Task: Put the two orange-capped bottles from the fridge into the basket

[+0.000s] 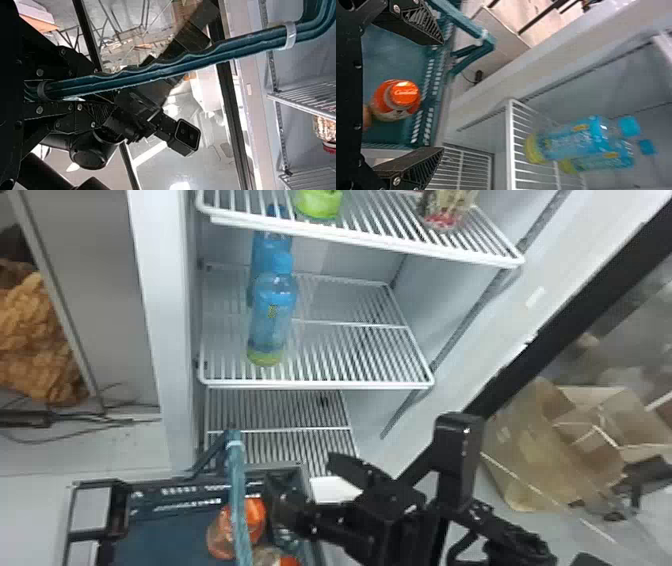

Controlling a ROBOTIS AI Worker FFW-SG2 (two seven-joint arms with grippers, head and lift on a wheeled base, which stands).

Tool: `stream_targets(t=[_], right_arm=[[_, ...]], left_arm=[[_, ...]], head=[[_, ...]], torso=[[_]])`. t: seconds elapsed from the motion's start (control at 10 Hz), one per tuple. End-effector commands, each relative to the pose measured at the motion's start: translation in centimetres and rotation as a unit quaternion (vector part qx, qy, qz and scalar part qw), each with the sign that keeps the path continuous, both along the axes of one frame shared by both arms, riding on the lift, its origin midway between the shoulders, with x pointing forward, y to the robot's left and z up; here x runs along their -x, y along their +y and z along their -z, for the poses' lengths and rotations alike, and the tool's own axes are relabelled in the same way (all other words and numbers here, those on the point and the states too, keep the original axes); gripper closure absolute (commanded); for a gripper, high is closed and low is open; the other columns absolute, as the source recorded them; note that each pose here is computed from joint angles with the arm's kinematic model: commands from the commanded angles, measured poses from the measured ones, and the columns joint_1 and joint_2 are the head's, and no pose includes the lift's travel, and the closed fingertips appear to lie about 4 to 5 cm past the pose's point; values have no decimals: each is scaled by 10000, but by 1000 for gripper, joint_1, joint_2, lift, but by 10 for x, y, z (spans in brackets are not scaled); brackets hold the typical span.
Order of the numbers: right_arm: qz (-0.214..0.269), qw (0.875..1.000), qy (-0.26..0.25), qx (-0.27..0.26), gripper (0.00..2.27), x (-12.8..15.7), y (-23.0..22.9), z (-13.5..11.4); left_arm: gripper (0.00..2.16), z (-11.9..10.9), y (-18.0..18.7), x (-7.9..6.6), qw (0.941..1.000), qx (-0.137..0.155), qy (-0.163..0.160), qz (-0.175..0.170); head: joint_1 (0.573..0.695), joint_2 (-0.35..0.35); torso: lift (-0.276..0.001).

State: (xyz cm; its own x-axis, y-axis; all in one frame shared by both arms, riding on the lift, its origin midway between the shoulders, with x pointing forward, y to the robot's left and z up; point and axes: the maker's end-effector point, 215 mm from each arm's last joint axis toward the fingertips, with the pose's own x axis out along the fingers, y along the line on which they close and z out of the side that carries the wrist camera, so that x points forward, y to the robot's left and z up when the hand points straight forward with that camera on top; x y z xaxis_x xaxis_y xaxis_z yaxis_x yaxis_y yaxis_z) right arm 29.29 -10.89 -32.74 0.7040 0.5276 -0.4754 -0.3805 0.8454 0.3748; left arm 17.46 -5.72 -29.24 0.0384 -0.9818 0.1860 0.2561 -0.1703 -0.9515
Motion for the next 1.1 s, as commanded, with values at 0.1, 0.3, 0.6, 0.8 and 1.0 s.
stream_targets(t=[0.1, 0.3, 0.6, 0.8, 1.0], right_arm=[[803, 9909, -1076, -109, 104, -35, -29, -49], [1669, 9616, -2177, -12, 101, -60, -77, -95], [2270, 9303, -2862, 332, 102, -69, -125, -99], [2516, 9200, -2883, 846, 104, -68, -159, -75], [2676, 9094, -2979, 1124, 101, -67, -182, -60]], left_arm=[[1190, 0, 0, 0, 10000, 8, 0, -4], [1190, 0, 0, 1, 10000, 8, 12, -4], [1190, 0, -1, 0, 10000, 6, -5, -7], [1190, 0, -1, 0, 10000, 10, -3, 2], [1190, 0, -1, 0, 10000, 0, -5, 1]], head=[[695, -350], [695, -350], [695, -350], [695, -350], [695, -350]], torso=[[-235], [-235], [-235], [-235], [-235]])
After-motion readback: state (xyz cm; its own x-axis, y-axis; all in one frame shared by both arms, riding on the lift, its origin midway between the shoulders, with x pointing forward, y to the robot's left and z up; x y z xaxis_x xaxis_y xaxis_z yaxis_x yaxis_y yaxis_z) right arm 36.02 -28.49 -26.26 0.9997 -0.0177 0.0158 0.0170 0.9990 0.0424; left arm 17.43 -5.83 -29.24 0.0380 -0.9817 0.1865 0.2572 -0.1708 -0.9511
